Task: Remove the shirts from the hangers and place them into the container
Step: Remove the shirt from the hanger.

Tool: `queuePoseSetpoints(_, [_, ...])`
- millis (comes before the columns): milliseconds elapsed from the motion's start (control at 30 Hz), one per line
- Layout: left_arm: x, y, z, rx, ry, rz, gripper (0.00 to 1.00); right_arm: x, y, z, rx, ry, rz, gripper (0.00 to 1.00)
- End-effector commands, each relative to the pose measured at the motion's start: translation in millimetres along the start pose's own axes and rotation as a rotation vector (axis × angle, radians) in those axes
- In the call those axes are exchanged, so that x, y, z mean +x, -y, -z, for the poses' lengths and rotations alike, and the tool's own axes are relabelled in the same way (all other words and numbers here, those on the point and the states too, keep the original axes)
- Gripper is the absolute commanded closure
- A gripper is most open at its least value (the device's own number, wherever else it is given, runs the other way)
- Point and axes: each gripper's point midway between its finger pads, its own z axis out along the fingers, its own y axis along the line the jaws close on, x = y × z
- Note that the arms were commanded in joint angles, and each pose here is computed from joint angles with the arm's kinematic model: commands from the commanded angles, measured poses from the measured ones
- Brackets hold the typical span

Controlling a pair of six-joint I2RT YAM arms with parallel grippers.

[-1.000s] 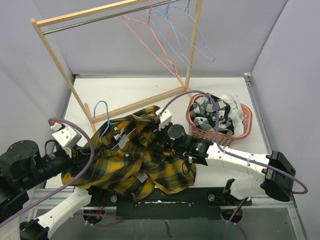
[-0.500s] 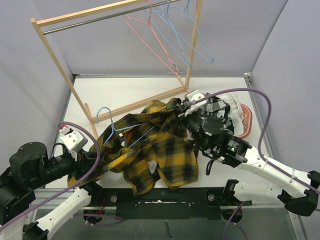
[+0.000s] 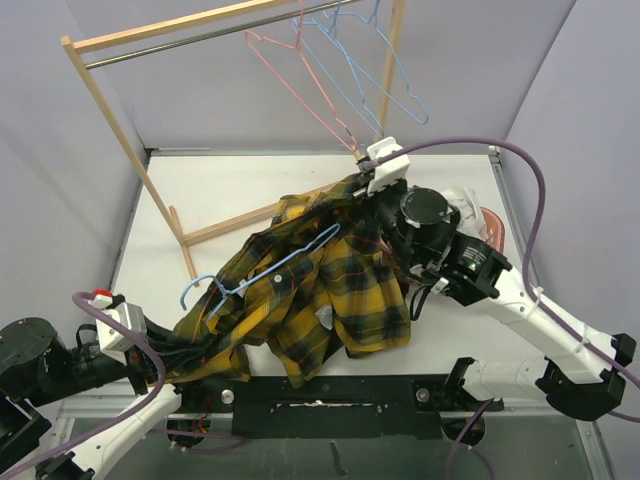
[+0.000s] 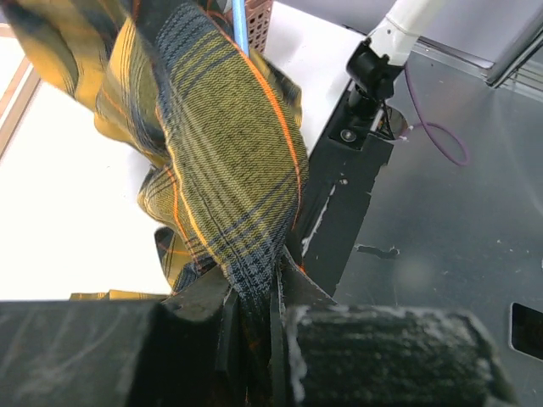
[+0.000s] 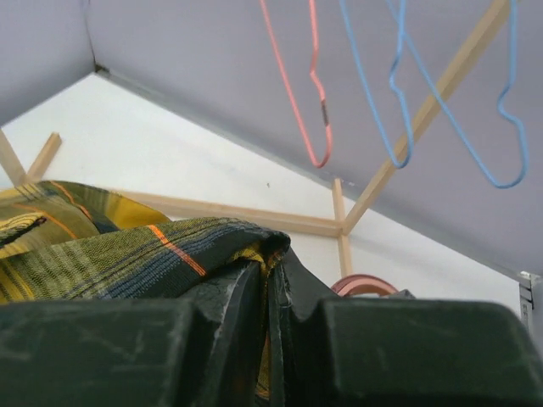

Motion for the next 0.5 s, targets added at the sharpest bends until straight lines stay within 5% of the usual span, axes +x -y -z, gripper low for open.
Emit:
queuePoseSetpoints(0, [-25,17,8,0.079,0.106,-0.086,1.00,7,-14,3,-0.104,-0.058,-0.034,0.99])
queuePoseSetpoints(167, [-30,1,2,0.001,0.128,-0.094,1.00,36,-36,16,-0.220,-0.146,-0.070,0.97])
queuePoseSetpoints(467, [-22,-69,-31,-0.253,0.023,-0.095,1.00,56,-28,80,-0.366,-0.233,-0.062,0.58])
